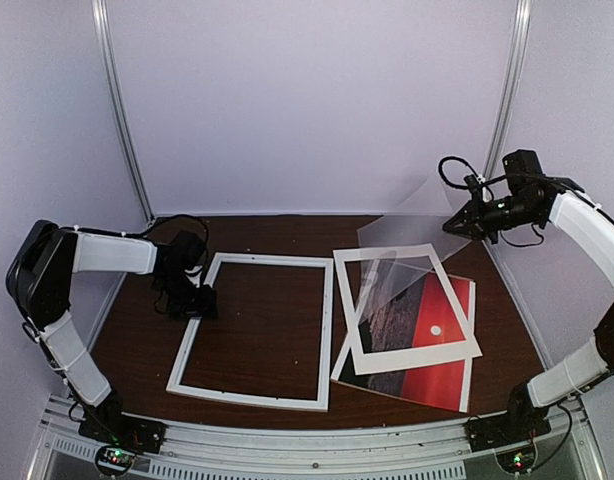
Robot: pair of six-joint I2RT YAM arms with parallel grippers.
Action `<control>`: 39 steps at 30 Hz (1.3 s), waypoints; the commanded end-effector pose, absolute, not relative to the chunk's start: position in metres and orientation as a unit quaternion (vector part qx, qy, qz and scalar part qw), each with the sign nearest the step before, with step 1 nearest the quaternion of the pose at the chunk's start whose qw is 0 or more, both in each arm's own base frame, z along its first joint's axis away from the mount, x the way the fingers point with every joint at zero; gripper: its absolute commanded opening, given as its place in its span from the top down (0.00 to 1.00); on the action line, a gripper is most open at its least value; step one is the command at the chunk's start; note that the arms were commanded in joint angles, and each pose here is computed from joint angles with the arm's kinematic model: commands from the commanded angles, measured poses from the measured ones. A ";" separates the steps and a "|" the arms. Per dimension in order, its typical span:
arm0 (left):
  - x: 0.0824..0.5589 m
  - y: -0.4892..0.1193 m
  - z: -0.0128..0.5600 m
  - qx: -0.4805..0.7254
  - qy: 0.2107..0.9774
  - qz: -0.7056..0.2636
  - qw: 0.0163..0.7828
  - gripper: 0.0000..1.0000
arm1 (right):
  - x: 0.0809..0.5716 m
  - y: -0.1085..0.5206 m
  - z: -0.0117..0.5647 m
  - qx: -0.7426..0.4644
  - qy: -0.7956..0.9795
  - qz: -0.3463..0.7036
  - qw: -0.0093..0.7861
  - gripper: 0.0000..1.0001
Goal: Put the photo into the frame
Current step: Move the frame body to the center of the board.
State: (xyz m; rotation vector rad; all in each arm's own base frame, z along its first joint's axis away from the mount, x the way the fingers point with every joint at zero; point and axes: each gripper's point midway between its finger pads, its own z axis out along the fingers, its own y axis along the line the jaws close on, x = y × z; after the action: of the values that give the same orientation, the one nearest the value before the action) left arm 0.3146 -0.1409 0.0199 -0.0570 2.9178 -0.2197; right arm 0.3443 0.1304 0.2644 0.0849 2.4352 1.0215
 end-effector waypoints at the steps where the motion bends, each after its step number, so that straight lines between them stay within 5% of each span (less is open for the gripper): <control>1: 0.306 -0.175 0.026 -0.012 0.988 -0.114 0.107 0.29 | 0.347 0.135 0.288 0.010 0.884 0.377 0.275 1.00; 22: 0.352 -0.199 0.140 -0.014 0.946 -0.177 0.273 0.23 | 0.318 0.240 0.394 -0.111 0.819 0.454 0.333 1.00; 39: 0.356 -0.245 0.119 0.011 0.936 -0.243 0.253 0.22 | 0.251 0.192 0.196 0.044 0.911 0.367 0.185 1.00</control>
State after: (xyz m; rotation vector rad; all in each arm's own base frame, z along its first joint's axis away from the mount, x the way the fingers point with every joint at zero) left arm 0.3470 -0.2170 0.1111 -0.0244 2.5914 -0.5714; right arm 0.2530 0.2024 0.2288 -0.0054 2.5142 1.0931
